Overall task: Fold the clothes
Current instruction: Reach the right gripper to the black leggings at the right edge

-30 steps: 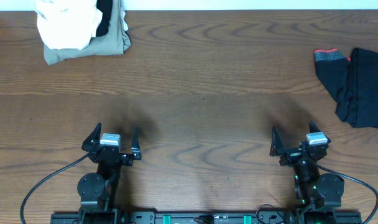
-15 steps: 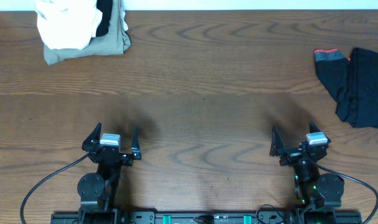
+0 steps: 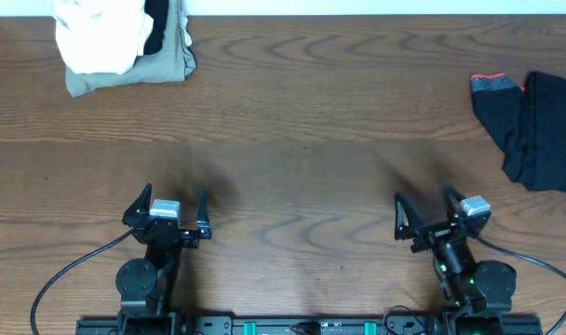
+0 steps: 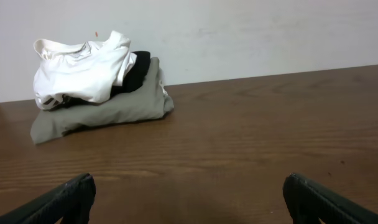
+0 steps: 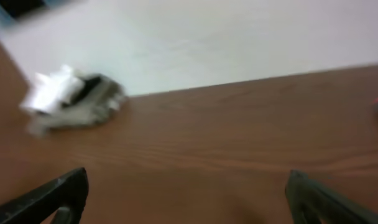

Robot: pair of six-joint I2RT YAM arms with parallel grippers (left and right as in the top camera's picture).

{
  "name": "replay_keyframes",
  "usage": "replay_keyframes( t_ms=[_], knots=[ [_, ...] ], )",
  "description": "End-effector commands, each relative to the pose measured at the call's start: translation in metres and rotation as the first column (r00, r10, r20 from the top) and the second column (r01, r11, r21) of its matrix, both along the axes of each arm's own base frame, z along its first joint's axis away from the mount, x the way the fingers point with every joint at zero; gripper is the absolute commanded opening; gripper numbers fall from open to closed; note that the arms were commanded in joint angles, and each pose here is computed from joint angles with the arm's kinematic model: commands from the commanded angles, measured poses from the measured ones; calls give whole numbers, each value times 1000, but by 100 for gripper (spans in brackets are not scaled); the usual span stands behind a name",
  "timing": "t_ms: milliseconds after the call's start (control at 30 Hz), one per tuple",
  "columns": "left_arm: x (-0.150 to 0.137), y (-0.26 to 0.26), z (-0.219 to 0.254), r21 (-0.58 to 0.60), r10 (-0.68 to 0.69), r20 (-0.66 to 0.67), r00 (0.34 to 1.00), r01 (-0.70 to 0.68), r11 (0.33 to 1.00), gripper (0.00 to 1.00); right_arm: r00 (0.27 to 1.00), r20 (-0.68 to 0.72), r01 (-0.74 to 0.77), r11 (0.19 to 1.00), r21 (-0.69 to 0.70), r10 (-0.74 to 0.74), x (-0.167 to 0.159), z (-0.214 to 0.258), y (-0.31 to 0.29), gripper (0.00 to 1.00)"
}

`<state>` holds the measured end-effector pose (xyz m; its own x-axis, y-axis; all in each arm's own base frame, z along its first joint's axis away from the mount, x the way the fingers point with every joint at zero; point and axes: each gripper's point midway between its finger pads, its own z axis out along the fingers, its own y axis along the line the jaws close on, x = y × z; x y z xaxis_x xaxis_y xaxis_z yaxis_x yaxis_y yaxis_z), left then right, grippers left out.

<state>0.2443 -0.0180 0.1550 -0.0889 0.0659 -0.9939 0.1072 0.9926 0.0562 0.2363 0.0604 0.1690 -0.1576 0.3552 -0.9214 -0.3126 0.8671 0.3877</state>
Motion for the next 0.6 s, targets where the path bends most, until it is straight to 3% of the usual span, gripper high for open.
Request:
replay_keyframes(
  t_ms=[0, 100, 233, 367, 567],
  knots=[
    [-1, -1, -15, 11, -7, -44, 999, 7, 1000, 98, 987, -108, -76, 944, 321, 117, -8, 3, 17, 99],
    [-1, -1, -15, 12, -7, -44, 999, 7, 1000, 98, 980, -136, -68, 883, 464, 147, -9, 9, 19, 99],
    [-1, -1, -15, 12, -7, -44, 999, 7, 1000, 98, 962, 138, -268, 896, 354, 234, -25, 66, 34, 99],
    [-1, -1, -15, 12, -7, -44, 999, 7, 1000, 98, 941, 294, -265, 905, 334, 167, -35, 115, 23, 99],
    [-1, -1, -15, 12, -7, -44, 999, 7, 1000, 98, 970, 237, -112, 969, 219, 59, -27, 150, 9, 99]
  ],
)
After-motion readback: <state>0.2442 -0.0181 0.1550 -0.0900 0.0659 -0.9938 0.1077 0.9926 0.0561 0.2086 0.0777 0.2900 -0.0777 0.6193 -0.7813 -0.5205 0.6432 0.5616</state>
